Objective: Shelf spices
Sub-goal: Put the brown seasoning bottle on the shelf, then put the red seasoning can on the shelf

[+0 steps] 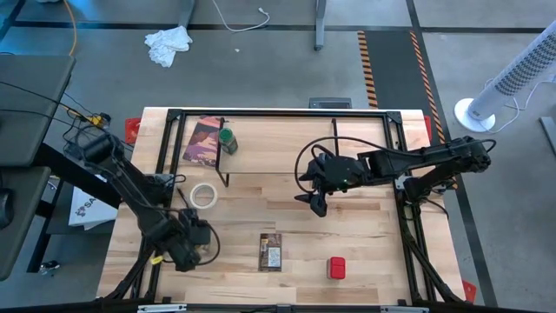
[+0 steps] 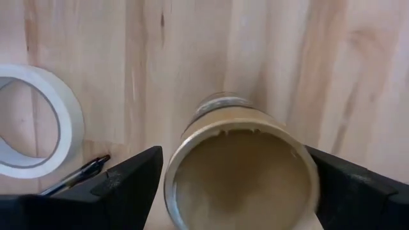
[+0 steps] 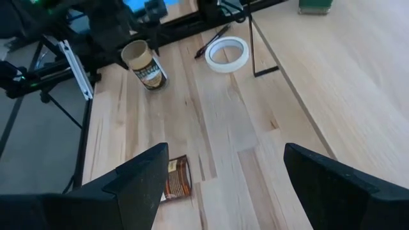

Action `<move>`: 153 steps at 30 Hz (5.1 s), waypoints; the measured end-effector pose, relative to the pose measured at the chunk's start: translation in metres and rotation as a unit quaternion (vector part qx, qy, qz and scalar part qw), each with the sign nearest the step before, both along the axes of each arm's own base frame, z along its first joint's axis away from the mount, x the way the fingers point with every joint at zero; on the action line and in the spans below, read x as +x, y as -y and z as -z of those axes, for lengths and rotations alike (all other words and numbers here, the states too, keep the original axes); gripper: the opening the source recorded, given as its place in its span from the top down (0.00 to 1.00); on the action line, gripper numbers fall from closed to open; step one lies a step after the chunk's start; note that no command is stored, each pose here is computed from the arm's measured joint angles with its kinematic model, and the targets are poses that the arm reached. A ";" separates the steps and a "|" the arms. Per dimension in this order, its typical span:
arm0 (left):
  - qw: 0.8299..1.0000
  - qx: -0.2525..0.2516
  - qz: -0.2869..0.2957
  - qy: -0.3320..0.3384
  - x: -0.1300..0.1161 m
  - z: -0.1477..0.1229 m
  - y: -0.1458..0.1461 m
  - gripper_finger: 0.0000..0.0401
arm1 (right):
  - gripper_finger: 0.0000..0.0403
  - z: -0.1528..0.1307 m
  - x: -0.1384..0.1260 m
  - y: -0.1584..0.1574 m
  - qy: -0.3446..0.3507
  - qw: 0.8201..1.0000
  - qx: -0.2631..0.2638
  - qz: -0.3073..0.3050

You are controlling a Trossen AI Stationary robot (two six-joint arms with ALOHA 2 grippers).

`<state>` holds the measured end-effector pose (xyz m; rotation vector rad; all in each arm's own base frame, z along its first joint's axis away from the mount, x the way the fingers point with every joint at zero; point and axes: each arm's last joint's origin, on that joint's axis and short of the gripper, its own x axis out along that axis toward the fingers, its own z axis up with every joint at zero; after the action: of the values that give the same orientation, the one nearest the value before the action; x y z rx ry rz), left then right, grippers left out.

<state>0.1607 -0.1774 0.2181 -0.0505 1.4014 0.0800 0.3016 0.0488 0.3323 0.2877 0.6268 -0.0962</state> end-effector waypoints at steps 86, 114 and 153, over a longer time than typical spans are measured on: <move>0.991 0.104 -0.068 0.044 0.174 -0.170 -0.282 0.23 | 0.24 -0.054 -0.077 0.013 0.052 0.998 0.034 0.004; 0.936 0.079 -0.046 0.341 0.130 -0.272 -0.131 0.23 | 0.24 -0.031 -0.070 -0.028 -0.068 0.971 0.161 -0.162; 0.955 0.106 -0.182 0.209 0.089 -0.126 -0.077 0.23 | 0.24 0.076 -0.039 -0.149 -0.358 0.849 0.366 0.132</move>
<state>0.2498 -0.1006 0.3442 -0.1395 0.9392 0.4980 0.2628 0.1977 0.2560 1.1167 1.3640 -0.2339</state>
